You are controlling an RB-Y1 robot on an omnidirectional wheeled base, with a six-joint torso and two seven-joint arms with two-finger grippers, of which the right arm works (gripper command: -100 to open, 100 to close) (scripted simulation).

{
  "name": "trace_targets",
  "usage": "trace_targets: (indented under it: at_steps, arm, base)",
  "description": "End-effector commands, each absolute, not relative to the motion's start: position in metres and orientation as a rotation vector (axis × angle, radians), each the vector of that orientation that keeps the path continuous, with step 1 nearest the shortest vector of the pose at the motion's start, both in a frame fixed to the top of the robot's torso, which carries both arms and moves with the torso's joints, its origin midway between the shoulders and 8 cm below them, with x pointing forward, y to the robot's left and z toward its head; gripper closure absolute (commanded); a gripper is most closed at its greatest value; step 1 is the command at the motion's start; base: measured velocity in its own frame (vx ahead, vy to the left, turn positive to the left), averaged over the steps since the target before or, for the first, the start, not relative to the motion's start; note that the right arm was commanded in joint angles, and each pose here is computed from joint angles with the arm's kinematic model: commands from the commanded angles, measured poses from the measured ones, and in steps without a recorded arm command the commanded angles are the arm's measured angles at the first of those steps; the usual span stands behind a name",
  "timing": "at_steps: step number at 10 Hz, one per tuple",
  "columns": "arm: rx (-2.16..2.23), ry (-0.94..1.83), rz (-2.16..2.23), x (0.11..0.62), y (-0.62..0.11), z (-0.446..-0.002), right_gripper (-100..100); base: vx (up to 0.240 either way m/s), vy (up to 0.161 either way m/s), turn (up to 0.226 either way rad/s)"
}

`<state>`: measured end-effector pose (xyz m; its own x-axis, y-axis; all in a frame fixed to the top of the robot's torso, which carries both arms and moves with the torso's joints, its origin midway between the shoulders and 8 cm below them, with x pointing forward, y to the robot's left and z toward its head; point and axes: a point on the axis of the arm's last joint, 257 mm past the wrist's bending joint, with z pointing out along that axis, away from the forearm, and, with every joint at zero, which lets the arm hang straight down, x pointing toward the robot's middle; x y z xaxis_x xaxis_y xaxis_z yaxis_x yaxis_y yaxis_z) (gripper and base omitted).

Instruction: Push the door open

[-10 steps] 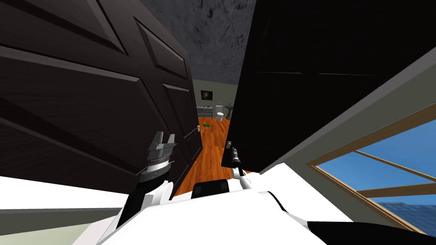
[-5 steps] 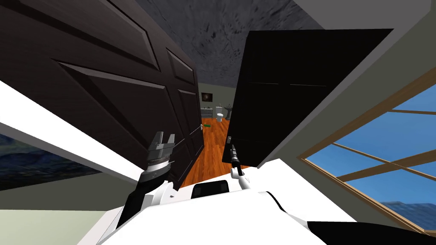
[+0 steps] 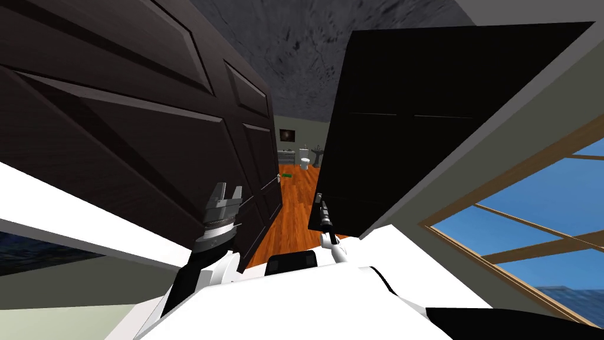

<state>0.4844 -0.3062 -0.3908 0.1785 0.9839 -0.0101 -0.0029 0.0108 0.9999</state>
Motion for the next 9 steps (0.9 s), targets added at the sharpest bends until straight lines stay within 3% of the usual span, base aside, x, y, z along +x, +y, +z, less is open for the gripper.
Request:
trace_targets:
  at_steps: [1, 6, 7, 9]
  arm:
    - [1.277, 1.073, 1.066, 0.4835, -0.3092, -0.3906, -100]
    - [1.281, 1.063, 1.063, 0.4807, -0.3112, -0.3910, -100]
    - [1.281, 1.063, 1.063, 0.4807, -0.3112, -0.3910, 100]
    - [1.281, 1.063, 1.063, 0.4807, -0.3112, -0.3910, 100]
  base:
    - [0.211, -0.044, 0.041]
    - [0.178, -0.020, 0.025]
    - [-0.020, 0.004, -0.010]
    - [-0.030, 0.004, 0.006]
